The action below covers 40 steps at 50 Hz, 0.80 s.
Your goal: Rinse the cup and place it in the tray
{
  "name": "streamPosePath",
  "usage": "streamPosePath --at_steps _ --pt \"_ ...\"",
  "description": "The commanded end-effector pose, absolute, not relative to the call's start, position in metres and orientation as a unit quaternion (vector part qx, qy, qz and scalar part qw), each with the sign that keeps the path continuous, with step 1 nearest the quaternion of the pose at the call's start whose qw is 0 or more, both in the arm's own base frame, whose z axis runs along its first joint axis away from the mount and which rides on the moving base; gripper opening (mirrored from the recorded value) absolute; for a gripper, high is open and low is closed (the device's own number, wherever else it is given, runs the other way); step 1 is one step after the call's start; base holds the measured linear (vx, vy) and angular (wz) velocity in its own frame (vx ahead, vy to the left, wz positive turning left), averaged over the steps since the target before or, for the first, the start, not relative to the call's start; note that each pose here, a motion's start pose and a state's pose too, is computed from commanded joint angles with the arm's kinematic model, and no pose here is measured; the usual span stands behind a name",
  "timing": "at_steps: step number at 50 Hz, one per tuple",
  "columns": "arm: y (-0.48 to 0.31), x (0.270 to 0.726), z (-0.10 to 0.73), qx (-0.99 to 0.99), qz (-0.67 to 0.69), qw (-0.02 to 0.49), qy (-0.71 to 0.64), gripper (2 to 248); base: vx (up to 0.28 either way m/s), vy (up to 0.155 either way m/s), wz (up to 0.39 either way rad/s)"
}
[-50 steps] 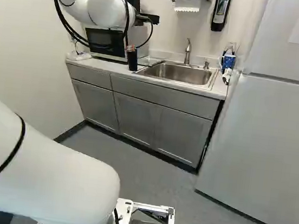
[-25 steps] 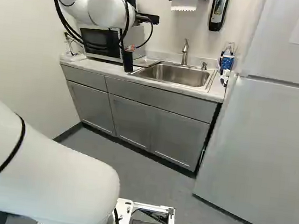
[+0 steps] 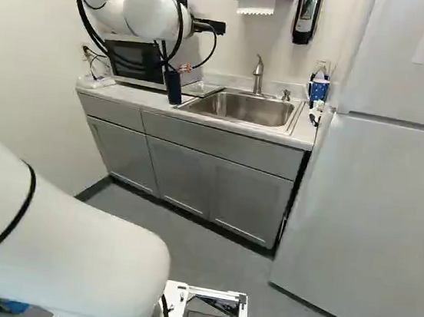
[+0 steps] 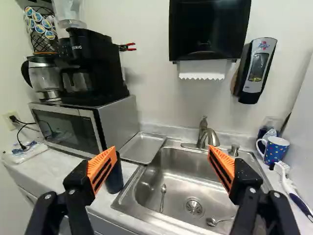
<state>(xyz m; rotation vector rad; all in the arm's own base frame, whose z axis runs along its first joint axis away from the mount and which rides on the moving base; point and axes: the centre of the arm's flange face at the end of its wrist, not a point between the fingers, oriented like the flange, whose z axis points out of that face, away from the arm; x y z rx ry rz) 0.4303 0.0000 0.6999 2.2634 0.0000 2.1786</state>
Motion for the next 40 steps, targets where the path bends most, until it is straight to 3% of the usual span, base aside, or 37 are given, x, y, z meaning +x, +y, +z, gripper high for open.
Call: streamPosePath --at_steps 40 --pt "0.0000 0.4303 0.6999 0.720 0.693 0.000 0.000 247 0.079 -0.049 0.001"
